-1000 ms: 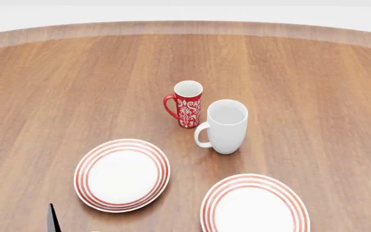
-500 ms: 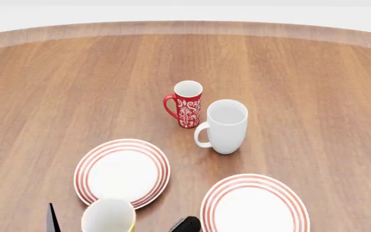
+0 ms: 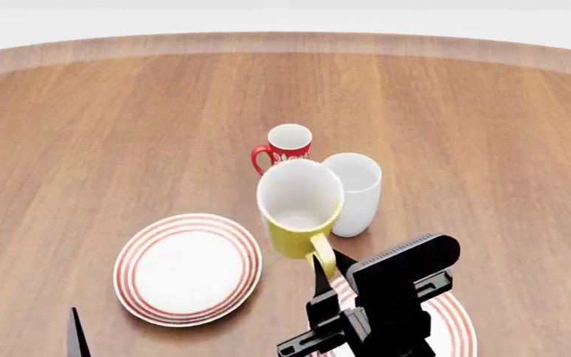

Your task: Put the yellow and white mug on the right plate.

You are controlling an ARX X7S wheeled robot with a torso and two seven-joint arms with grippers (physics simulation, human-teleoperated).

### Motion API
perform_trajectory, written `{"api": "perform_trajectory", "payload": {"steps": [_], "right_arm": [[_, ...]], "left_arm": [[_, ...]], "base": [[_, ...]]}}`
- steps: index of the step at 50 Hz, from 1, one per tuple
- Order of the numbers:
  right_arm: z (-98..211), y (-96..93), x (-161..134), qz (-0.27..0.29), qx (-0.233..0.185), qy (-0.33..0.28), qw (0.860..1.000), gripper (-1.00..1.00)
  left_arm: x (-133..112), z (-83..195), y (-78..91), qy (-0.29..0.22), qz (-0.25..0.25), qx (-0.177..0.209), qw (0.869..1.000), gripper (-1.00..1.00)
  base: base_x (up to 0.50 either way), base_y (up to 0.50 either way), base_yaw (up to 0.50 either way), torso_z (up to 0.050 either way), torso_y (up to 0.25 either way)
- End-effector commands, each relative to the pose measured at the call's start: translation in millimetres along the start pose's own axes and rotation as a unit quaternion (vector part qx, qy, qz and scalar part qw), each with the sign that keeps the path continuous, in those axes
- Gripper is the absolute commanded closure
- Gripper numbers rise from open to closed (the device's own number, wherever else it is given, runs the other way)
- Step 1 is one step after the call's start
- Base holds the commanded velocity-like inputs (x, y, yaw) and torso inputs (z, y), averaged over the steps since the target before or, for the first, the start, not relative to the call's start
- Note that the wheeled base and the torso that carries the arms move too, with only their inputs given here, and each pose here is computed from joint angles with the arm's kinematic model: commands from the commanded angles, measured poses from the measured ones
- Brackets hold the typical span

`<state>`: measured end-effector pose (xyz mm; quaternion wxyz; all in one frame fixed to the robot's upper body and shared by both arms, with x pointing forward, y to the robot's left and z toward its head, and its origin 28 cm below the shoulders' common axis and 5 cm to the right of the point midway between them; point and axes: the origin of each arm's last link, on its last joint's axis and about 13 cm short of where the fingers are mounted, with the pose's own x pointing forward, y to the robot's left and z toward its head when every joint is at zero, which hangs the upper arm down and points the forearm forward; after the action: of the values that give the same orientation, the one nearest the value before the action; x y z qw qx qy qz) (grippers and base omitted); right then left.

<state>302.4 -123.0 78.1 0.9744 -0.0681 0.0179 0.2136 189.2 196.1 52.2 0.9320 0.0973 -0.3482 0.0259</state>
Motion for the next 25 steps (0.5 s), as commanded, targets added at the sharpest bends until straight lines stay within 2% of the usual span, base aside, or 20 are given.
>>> {"api": "perform_trajectory", "payload": {"steps": [1, 17, 23, 25], "right_arm": [[15.7, -19.0, -16.9, -0.045, -0.009, -0.018, 0.999, 1.0], [39.5, -28.5, -44.6, -0.072, -0.011, 0.022, 0.997, 1.0], [46.9, -37.9, -39.5, -0.115, 0.011, 0.034, 0.993, 1.0], [47.4, -39.7, -37.7, -0.12, 0.001, 0.036, 0.992, 1.0]], "left_arm": [[3.5, 1.9, 1.4, -0.005, 0.003, 0.006, 1.0, -1.0], [2.3, 2.6, -0.5, -0.006, -0.003, 0.006, 1.0, -1.0], [1.7, 2.4, -0.8, -0.004, -0.005, 0.006, 1.0, -1.0], [1.8, 2.7, -0.8, -0.005, -0.005, 0.007, 1.0, -1.0]], "base": [[0.0, 0.0, 0.0, 0.0, 0.0], [0.0, 0.0, 0.0, 0.0, 0.001], [0.0, 0.0, 0.0, 0.0, 0.0], [0.0, 0.0, 0.0, 0.0, 0.0]]}}
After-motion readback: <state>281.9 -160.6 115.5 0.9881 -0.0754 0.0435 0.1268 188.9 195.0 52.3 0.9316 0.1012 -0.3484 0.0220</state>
